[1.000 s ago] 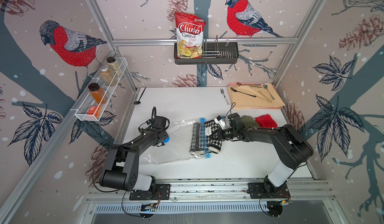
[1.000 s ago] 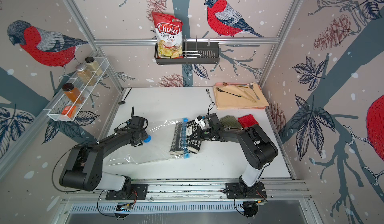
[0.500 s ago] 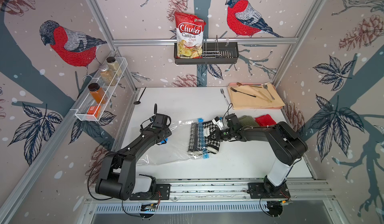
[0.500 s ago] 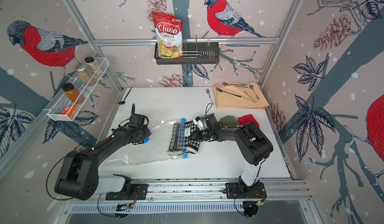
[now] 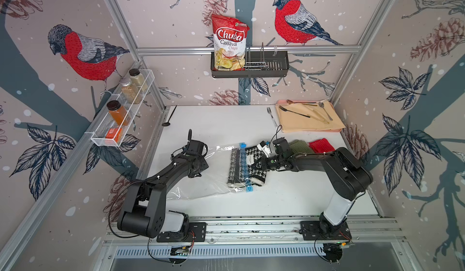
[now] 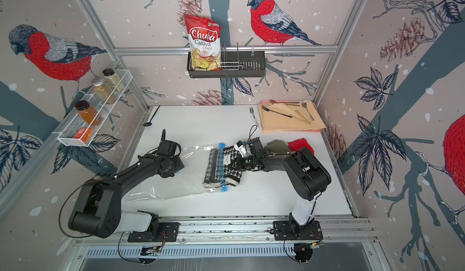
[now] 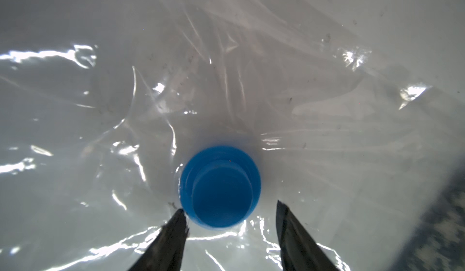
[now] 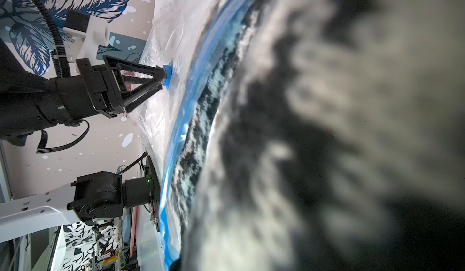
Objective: Take the scarf out of the vacuum bag
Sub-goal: Take out the scarf from the vacuum bag.
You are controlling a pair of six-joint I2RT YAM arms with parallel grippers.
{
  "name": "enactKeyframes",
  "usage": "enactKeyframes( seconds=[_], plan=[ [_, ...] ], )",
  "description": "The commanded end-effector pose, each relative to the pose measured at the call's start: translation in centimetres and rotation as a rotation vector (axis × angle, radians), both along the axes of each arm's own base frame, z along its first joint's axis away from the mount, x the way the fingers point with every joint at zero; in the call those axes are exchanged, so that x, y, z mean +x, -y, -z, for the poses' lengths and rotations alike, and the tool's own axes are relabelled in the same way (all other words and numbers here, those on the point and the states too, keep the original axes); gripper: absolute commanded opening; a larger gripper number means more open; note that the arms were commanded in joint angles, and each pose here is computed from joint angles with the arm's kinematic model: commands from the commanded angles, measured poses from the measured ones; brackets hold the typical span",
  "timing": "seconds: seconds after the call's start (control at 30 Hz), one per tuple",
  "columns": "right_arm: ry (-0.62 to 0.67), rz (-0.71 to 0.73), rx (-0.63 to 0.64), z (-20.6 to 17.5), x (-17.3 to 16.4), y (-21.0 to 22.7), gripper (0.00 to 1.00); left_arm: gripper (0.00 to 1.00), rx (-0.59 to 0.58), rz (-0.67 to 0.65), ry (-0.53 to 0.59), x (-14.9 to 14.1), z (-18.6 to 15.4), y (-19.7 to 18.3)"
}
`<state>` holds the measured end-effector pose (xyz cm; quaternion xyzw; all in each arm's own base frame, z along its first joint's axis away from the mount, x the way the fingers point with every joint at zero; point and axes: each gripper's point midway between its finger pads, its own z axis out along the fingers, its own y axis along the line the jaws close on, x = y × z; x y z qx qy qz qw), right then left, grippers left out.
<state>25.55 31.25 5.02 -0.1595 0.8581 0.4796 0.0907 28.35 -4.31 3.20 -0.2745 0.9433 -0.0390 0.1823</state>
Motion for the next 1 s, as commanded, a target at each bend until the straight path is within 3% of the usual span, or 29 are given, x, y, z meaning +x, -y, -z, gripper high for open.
enactKeyframes(
  seconds=[0.0, 0.3, 0.6, 0.97],
  plan=[
    [0.014, -0.001, 0.018, -0.4, 0.2, -0.1, 0.00, 0.60, -0.024, -0.004, -0.003, 0.1, 0.5, 0.3],
    [0.012, -0.004, 0.020, -0.4, 0.1, -0.1, 0.00, 0.55, -0.029, -0.018, 0.000, 0.8, 1.0, -0.3],
    [0.009, 0.000, 0.018, -0.3, 0.2, 0.0, 0.00, 0.41, -0.040, -0.007, -0.006, 0.8, 1.5, 0.0],
    [0.010, -0.005, 0.023, -0.4, 0.2, -0.1, 0.00, 0.51, 0.011, -0.021, 0.026, 1.3, -0.4, -0.9]
  ],
)
